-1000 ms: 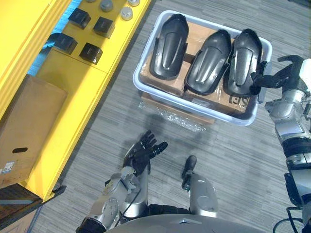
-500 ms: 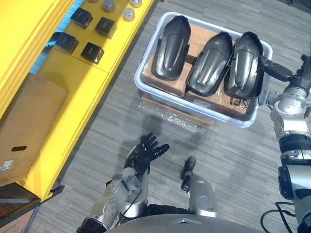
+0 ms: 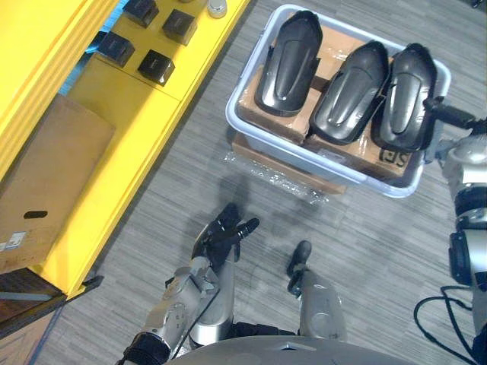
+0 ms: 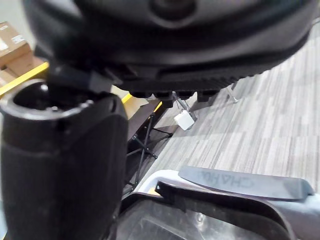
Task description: Walk over and take three plastic housings, then place them on the shelf
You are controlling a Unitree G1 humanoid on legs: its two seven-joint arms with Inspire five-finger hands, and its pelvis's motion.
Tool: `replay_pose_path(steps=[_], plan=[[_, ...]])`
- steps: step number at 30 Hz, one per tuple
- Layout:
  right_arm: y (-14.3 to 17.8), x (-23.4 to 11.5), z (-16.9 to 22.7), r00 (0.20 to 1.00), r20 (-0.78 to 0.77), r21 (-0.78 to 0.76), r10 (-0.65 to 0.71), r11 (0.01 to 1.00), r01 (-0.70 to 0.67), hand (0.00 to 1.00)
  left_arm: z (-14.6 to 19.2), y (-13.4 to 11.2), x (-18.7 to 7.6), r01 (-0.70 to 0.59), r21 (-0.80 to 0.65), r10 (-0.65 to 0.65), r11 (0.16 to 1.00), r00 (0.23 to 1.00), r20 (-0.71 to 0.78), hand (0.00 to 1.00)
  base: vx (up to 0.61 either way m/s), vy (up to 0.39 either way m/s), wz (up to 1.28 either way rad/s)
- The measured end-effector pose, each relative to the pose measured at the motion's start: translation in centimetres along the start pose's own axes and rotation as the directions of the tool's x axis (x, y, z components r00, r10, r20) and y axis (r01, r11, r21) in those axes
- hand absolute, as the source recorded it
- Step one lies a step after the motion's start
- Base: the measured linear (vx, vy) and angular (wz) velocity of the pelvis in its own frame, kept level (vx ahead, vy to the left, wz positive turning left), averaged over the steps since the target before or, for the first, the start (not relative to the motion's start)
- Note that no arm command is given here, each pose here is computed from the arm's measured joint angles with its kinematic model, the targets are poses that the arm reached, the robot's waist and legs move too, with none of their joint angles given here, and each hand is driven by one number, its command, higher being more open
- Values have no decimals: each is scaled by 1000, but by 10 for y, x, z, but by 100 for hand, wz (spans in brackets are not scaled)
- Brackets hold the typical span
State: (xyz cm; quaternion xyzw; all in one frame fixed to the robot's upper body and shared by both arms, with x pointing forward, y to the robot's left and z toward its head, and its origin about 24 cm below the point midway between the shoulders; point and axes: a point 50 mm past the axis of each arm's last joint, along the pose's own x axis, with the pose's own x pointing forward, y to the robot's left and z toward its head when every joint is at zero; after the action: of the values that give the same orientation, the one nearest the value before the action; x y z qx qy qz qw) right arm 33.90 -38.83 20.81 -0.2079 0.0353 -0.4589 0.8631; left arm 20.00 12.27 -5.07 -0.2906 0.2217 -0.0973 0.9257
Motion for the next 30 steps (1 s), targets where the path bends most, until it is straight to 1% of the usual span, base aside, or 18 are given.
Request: replay_pose_path(steps=[1, 2, 3, 5, 8, 11, 13, 14, 16, 20, 22, 24, 29, 30], plan=[[-9, 4, 6, 1000, 11, -4, -26, 1000, 26, 100, -1, -3, 3, 6, -9, -6, 1000, 1000, -1, 100, -48, 53, 3], [-26, 11, 14, 997, 14, -13, -74, 997, 75, 100, -2, -8, 7, 22, -13, -22, 1000, 1000, -6, 100, -42, 42, 2], [-31, 12, 15, 996, 10, -14, -89, 996, 89, 100, -3, -10, 8, 28, -12, -28, 1000, 1000, -6, 100, -39, 36, 2], [-35, 14, 14, 993, -15, -33, -118, 993, 117, 100, -3, -13, 11, 37, -14, -37, 999, 999, -8, 100, -27, 7, 5], [-37, 14, 10, 992, -30, -75, -124, 990, 122, 100, -4, -17, 14, 50, -32, -51, 998, 999, -11, 100, -13, -14, 8], [-37, 14, 15, 990, -65, -103, -128, 987, 121, 100, -5, -23, 16, 62, -45, -63, 997, 998, 0, 100, -3, -7, 4], [-46, 17, 17, 984, -85, -129, -155, 981, 144, 100, -5, -32, 20, 89, -36, -90, 995, 996, -7, 100, -4, -7, 6], [-50, 18, 21, 982, -87, -129, -165, 980, 153, 0, -5, -35, 22, 92, -42, -93, 995, 996, -5, 100, -2, -5, 5], [-54, 18, 29, 982, -72, -123, -173, 979, 163, 0, -3, -39, 24, 98, -74, -97, 992, 995, 5, 100, -7, -8, 7], [-59, 18, 48, 985, 1, -131, -172, 976, 171, 0, -1, -49, 27, 123, -90, -122, 988, 992, 18, 100, -22, -32, 11], [-63, 18, 53, 980, 28, -147, -199, 968, 201, 0, 2, -55, 30, 145, -87, -143, 986, 989, 24, 100, -43, -34, 9], [-78, 20, 59, 970, 75, -218, -231, 945, 242, 0, 3, -62, 31, 163, -101, -160, 981, 986, 40, 100, -46, -34, 5], [-86, 21, 58, 961, 122, -331, -249, 902, 276, 0, 4, -63, 31, 171, -106, -166, 980, 985, 51, 100, -17, -25, 0], [-85, 21, 58, 963, 121, -333, -242, 904, 269, 0, 4, -63, 31, 170, -106, -165, 980, 985, 53, 100, 0, 0, 0]])
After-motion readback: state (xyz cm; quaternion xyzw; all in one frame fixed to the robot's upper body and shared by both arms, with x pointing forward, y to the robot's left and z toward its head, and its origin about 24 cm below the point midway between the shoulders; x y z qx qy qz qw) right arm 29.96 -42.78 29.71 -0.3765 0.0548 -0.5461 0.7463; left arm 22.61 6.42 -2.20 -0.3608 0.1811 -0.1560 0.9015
